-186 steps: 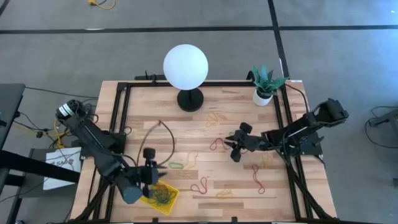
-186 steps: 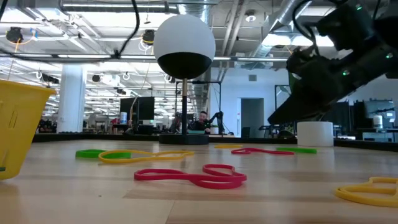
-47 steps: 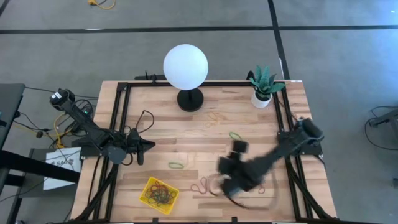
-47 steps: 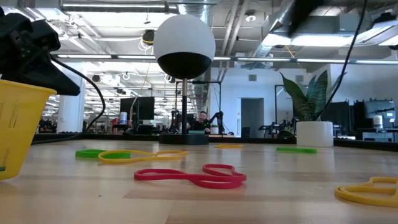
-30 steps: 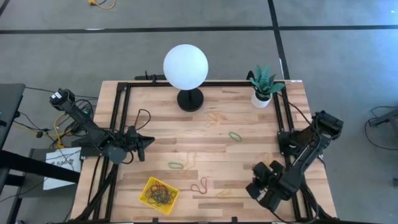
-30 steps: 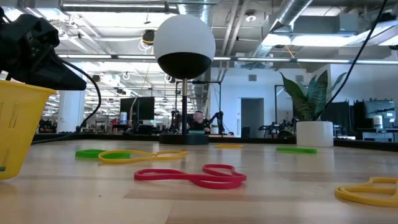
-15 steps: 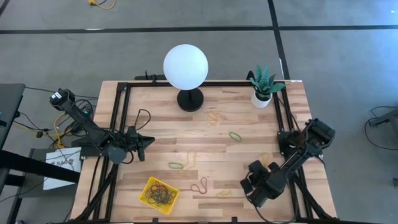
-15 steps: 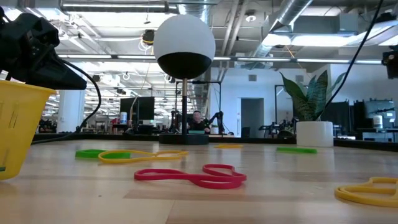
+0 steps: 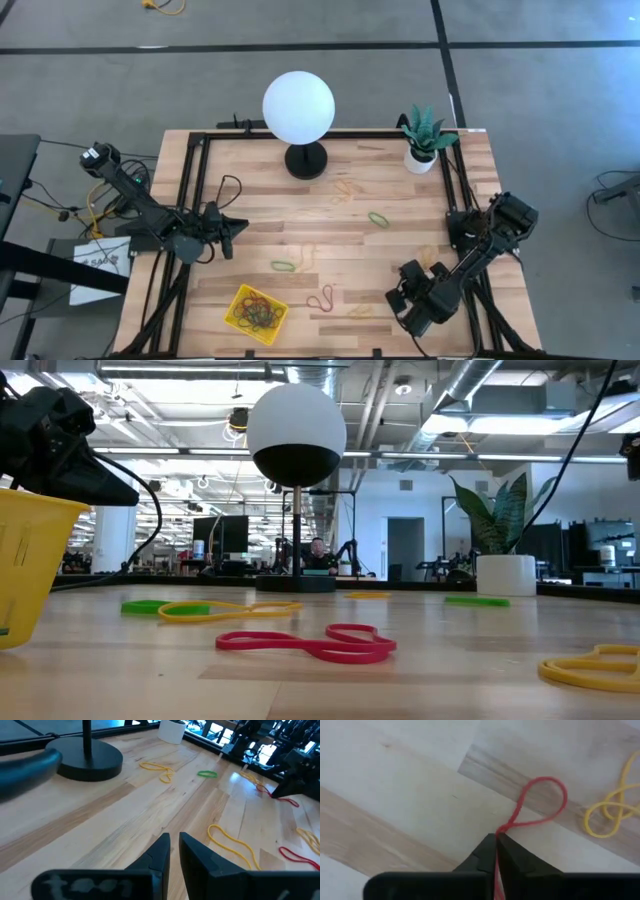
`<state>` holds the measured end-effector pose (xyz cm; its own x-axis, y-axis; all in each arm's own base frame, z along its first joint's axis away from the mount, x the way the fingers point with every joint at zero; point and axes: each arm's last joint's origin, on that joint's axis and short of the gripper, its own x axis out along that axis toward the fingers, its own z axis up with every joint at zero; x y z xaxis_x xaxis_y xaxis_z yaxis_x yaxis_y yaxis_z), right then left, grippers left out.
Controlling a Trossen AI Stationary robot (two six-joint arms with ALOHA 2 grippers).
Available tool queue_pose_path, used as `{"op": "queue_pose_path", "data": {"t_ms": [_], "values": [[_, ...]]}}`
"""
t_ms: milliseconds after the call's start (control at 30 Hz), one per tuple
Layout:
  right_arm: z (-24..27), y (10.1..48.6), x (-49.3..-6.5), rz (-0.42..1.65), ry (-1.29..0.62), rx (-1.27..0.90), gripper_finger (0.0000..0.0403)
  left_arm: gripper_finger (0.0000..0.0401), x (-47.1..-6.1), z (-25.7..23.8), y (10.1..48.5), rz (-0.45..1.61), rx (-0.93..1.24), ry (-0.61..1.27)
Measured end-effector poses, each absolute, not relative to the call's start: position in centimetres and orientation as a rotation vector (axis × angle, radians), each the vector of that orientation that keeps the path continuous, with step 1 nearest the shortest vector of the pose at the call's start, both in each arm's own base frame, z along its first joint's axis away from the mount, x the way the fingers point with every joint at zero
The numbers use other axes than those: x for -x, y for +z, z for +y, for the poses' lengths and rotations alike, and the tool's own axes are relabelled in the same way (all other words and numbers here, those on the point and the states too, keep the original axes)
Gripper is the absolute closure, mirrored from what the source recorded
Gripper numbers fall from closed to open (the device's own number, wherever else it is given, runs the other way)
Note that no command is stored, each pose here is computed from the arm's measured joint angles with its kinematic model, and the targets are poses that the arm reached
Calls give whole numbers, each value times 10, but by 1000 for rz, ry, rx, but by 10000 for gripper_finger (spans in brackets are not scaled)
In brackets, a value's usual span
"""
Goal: Pick and place items into bin
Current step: Put the red rubber band into the yellow bin
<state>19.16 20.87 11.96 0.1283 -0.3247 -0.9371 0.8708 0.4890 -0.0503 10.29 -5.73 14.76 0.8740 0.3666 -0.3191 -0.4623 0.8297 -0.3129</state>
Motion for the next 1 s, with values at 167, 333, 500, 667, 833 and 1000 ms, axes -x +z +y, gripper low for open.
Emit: {"op": "queue_pose_path", "data": {"t_ms": [167, 333, 500, 667, 833, 1000], "values": [[228, 149, -221, 730, -737, -480, 401, 373, -103, -57, 148, 243, 397, 454], [252, 190, -269, 545, -464, -298, 402, 373, -103, -56, 149, 208, 393, 490], [249, 227, -333, 317, -124, -188, 402, 373, -103, -55, 150, 178, 397, 514], [227, 233, -379, 82, 211, -168, 402, 373, -103, -56, 150, 184, 408, 502], [200, 195, -423, 112, 292, -241, 403, 373, -103, -57, 150, 200, 415, 483], [201, 175, -452, 128, 346, -249, 403, 373, -103, -57, 150, 204, 412, 482]]}}
